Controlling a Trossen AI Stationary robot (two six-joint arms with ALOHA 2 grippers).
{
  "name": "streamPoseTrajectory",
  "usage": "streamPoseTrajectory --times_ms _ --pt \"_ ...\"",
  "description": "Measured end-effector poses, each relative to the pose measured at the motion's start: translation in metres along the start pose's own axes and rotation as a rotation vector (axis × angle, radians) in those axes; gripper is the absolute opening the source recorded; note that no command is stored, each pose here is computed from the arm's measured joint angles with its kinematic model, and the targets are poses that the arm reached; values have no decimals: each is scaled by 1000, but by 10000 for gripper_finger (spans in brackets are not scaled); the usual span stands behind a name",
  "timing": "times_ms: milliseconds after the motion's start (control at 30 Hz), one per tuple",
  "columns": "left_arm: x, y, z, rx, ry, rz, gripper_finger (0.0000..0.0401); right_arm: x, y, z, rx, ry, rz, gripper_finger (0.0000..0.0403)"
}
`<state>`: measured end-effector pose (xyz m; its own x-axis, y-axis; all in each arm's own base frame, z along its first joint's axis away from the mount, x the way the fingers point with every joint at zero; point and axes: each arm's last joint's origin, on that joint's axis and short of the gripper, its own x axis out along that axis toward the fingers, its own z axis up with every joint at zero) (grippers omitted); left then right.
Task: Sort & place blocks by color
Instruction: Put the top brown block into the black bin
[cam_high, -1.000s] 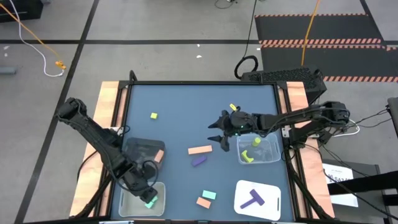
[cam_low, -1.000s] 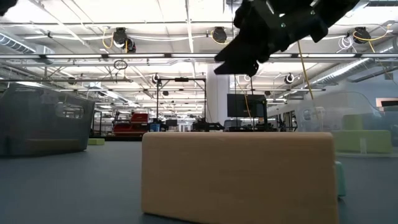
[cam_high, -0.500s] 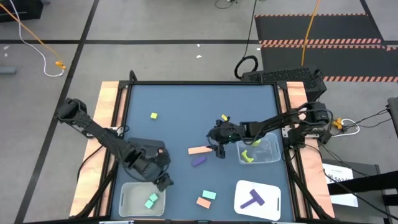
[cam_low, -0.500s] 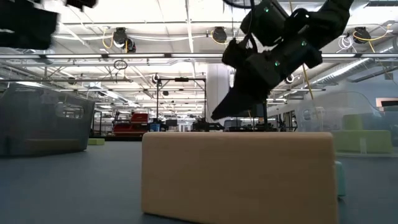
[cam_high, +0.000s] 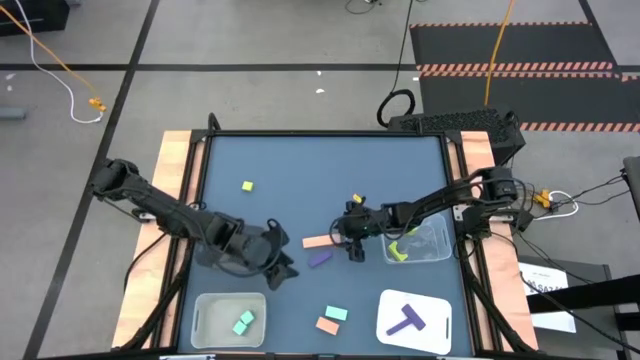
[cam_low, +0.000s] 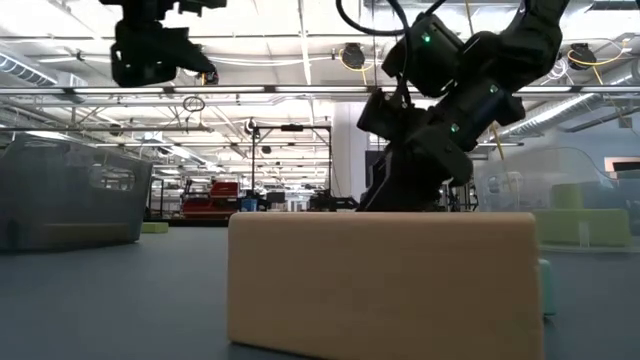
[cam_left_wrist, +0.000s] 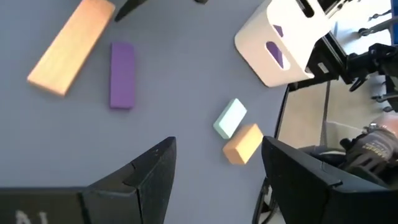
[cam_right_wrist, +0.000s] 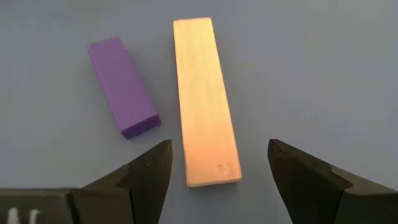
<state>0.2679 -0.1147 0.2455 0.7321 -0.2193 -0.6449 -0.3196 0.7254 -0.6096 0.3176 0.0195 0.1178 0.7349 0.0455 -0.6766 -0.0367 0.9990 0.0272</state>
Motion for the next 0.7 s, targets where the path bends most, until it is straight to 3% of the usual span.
streamPoseTrajectory --times_ms 367,500,633,700 --pt "1 3 8 39 -20 -2 237 11 0 -10 3 41 -1 238" --pt "1 3 8 42 -21 -1 237 14 -1 -11 4 39 -2 195" --pt "1 3 8 46 -21 -1 237 13 -1 -11 4 34 -2 124" --pt "1 3 8 46 -21 -1 237 13 -1 -11 3 34 -2 111"
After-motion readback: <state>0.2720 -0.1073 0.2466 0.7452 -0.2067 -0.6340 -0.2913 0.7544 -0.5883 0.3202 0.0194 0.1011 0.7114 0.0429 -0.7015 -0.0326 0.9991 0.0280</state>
